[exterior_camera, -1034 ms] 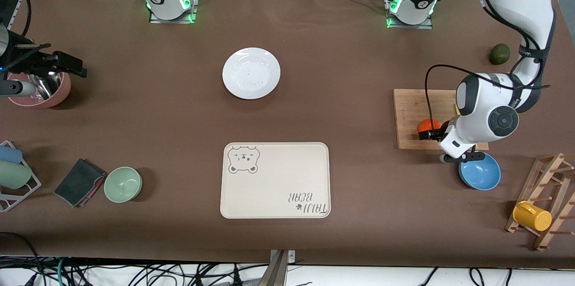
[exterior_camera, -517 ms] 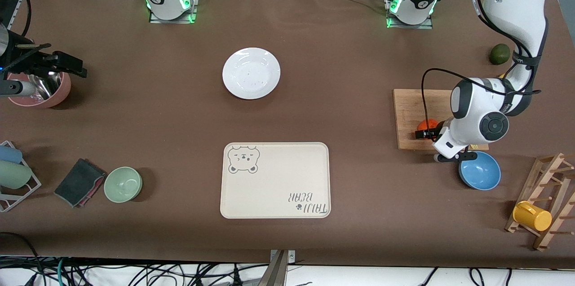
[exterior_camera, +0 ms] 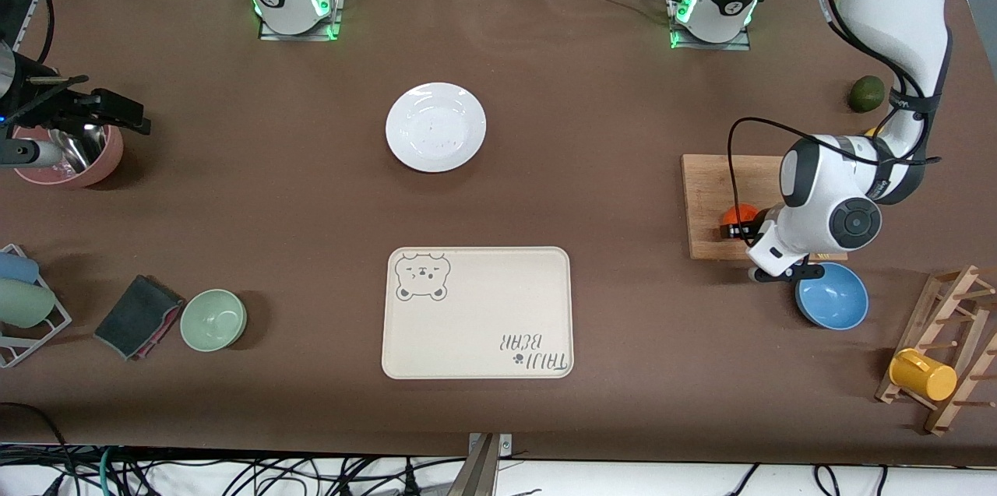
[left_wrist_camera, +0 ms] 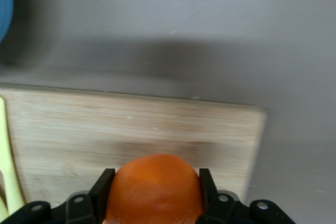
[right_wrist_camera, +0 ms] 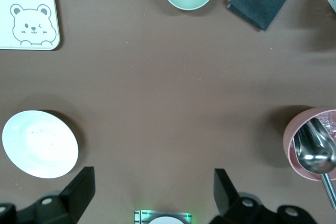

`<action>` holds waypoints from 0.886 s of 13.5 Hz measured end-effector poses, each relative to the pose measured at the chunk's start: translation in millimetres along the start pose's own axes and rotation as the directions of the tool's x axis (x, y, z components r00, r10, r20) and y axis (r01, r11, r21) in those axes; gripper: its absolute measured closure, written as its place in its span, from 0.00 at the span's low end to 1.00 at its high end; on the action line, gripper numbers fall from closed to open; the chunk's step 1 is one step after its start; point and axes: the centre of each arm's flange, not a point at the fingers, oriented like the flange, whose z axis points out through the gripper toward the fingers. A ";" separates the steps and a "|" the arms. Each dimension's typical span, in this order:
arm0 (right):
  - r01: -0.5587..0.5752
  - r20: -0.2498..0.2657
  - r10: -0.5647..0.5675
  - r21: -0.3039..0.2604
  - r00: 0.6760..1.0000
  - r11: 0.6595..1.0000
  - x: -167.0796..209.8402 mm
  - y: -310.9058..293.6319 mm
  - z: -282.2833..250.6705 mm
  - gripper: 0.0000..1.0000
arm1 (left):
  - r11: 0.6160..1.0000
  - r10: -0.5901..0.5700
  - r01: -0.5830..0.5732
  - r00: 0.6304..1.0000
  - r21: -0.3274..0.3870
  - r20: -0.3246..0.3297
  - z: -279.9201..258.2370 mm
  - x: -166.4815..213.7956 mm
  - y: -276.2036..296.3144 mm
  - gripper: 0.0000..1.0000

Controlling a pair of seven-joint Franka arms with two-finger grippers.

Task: Place orange and plate with both arms
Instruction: 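Carry the orange with the left gripper over the white plate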

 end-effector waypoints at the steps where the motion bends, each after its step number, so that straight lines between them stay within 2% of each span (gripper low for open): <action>1: 0.000 0.001 0.000 0.000 1.000 1.000 0.2 0.1 0.3 0.00 | 1.000 -0.013 0.013 1.000 -0.012 -0.018 -14.1 -3.5 24.9 0.32; 6: 0.000 0.004 0.000 0.001 1.000 1.000 1.3 0.2 2.1 0.00 | 0.988 -0.122 0.116 0.991 -0.099 -0.048 -58.1 -58.4 199.3 0.32; 10: 0.000 0.005 0.000 0.001 1.000 1.000 1.6 0.2 2.8 0.00 | 0.974 -0.194 0.185 0.979 -0.127 -0.063 -70.4 -108.2 311.5 0.32; 12: 0.000 0.007 0.000 0.001 1.000 1.000 1.9 0.2 3.5 0.00 | 0.967 -0.222 0.213 0.974 -0.137 -0.050 -60.2 -132.9 367.9 0.32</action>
